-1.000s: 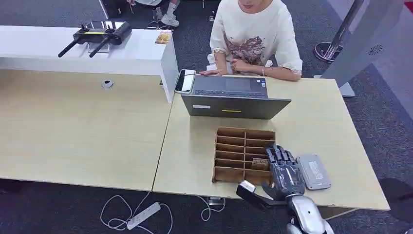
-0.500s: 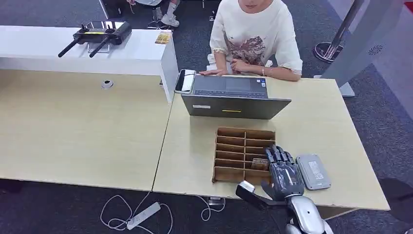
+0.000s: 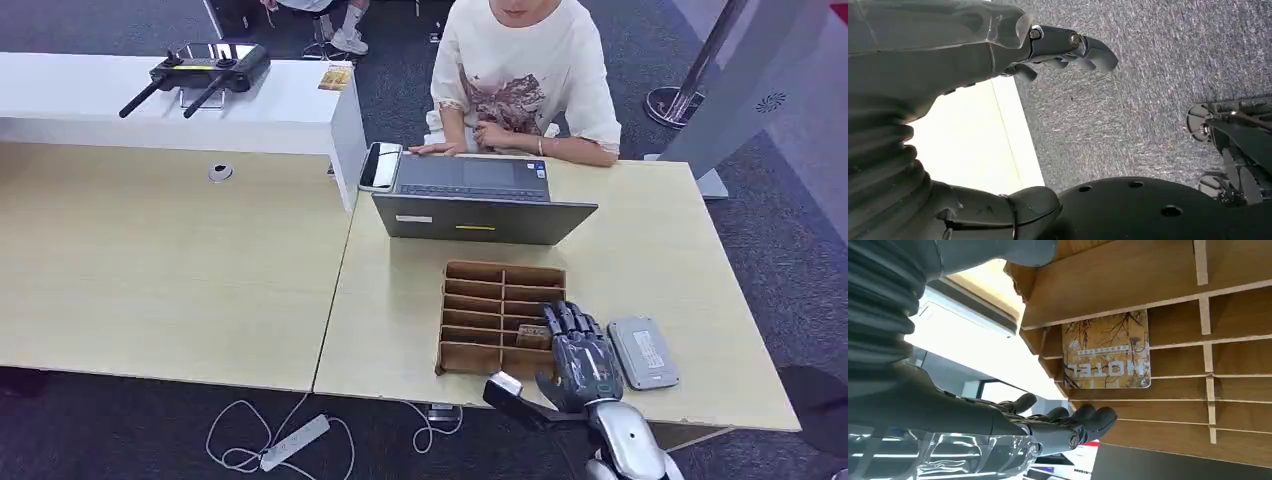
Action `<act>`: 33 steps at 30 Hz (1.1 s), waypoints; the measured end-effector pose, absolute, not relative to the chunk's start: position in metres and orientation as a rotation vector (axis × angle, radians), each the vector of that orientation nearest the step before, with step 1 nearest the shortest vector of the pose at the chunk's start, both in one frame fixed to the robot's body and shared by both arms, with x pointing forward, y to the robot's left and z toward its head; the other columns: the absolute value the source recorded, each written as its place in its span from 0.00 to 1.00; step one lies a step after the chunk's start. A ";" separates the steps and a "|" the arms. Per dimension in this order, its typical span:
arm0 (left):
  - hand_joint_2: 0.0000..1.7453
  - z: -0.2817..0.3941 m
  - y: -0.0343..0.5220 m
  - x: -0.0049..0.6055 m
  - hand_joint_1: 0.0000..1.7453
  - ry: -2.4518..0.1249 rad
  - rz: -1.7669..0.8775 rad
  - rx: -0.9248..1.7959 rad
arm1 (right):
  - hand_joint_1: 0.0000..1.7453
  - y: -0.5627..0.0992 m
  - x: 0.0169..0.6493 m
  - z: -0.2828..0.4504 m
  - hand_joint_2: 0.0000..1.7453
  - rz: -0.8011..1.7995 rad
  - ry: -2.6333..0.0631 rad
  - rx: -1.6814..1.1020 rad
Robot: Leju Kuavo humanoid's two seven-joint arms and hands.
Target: Pass the card to the sensor for recognition and then transmit it.
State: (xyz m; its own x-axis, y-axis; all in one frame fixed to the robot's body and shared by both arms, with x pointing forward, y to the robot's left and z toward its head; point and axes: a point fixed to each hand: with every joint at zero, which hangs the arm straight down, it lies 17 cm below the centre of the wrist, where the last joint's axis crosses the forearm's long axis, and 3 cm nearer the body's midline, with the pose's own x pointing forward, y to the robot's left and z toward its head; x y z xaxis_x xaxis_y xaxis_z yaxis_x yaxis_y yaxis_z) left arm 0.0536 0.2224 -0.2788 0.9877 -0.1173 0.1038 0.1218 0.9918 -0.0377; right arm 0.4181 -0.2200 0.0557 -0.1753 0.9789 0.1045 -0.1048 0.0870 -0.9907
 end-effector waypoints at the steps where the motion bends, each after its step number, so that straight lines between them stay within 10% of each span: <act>1: 1.00 -0.279 0.222 0.054 0.00 -0.102 -0.115 -0.044 | 0.27 -0.220 0.418 0.056 1.00 1.312 -1.311 -0.974; 23: 1.00 -0.278 0.222 0.057 0.00 -0.115 -0.070 -0.046 | 0.24 -0.220 0.419 0.057 1.00 1.311 -1.310 -0.985; 33: 1.00 -0.278 0.222 0.057 0.00 -0.116 -0.074 -0.046 | 0.04 -0.220 0.419 0.057 1.00 1.322 -1.311 -0.999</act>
State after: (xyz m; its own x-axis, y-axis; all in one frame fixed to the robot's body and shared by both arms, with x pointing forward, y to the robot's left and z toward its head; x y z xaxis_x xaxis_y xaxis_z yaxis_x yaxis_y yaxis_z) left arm 0.0567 0.2224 -0.2785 0.9906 -0.0716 0.1170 0.0769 0.9962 -0.0418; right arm 0.4186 -0.2203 0.0574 -0.1772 0.9807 0.0831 -0.0913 0.0677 -0.9935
